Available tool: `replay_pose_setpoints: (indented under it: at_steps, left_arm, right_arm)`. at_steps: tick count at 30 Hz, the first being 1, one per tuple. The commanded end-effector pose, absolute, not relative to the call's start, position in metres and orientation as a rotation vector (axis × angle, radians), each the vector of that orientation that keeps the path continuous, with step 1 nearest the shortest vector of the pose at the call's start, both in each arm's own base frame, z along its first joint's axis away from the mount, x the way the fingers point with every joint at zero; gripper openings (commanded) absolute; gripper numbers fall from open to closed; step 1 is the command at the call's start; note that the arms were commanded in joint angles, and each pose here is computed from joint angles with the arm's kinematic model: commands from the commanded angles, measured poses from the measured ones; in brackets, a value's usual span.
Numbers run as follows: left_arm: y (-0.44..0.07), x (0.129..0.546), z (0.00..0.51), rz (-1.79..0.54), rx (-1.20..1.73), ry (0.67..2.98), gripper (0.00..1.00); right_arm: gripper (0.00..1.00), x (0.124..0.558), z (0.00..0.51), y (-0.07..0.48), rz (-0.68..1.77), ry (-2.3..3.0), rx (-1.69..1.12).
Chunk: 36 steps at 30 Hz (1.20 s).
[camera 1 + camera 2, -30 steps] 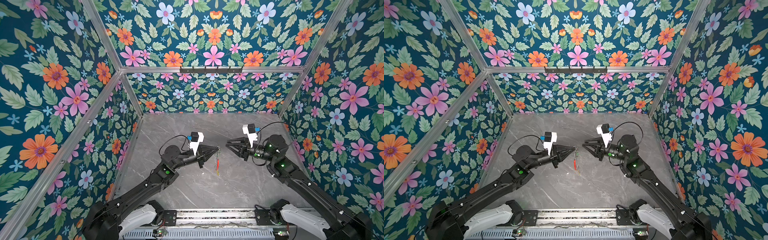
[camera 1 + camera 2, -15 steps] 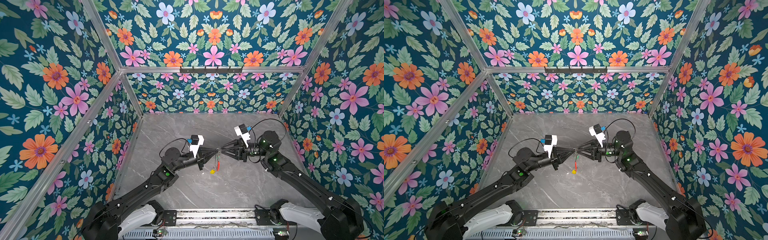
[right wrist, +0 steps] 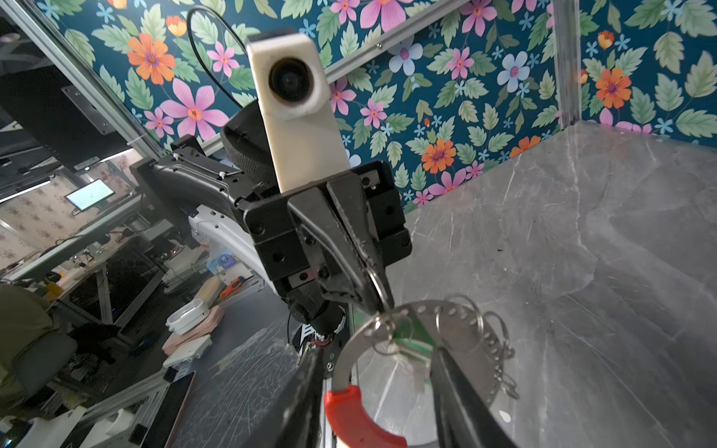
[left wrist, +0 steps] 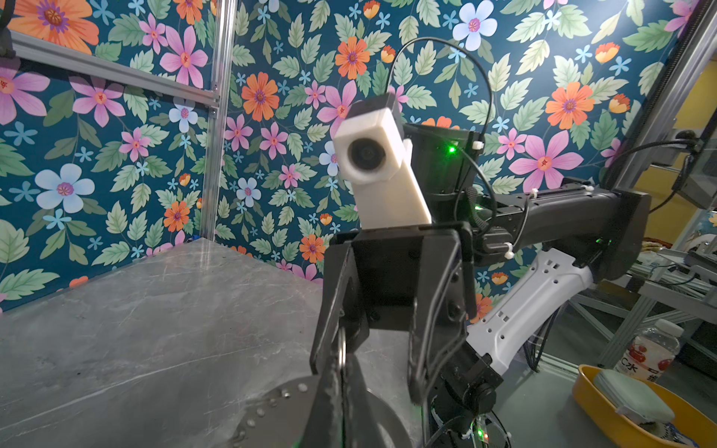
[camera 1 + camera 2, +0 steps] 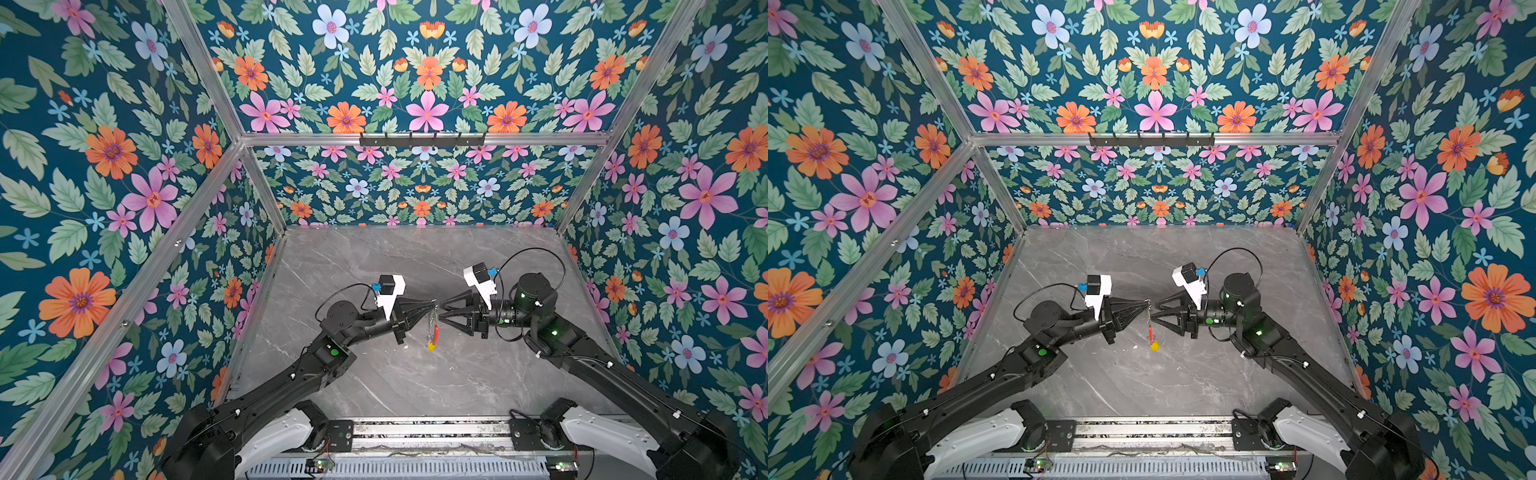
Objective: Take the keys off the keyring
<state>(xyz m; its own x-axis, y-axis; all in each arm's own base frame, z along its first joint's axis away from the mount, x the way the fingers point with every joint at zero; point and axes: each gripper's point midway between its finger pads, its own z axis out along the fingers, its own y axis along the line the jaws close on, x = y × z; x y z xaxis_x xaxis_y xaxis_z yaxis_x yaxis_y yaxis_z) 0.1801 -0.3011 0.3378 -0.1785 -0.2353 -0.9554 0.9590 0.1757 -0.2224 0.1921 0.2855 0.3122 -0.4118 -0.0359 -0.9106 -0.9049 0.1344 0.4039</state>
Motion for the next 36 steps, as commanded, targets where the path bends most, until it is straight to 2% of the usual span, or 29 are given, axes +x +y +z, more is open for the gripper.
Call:
replay_pose_setpoints:
  at_steps: [1,8,13,17,27,31,36]
  left_arm:
    - [-0.296,0.172,0.358,-1.305,0.802,1.174,0.0]
    - [-0.289,0.162,0.36,-1.265,0.805,1.103,0.0]
    - [-0.287,0.155,0.364,-1.287,0.812,1.047,0.0]
    - [-0.289,0.151,0.366,-1.321,0.832,1.03,0.0]
    - [-0.287,0.146,0.37,-1.341,0.833,1.012,0.0]
    - [-0.288,0.156,0.367,-1.295,0.805,1.063,0.0]
    - [-0.286,0.179,0.354,-1.042,0.728,1.147,0.0]
  right_arm:
    - [0.46,0.197,0.306,0.284,1.324,1.632,-0.922]
    - [0.45,0.197,0.314,0.279,1.284,1.607,-0.897]
    - [0.39,0.184,0.349,0.277,1.337,1.484,-0.924]
    - [0.38,0.171,0.369,0.281,1.422,1.407,-0.985]
    - [0.35,0.166,0.374,0.29,1.522,1.386,-1.049]
    - [0.36,0.182,0.371,0.284,1.411,1.425,-0.937]
    - [0.36,0.204,0.361,0.264,1.22,1.48,-0.761]
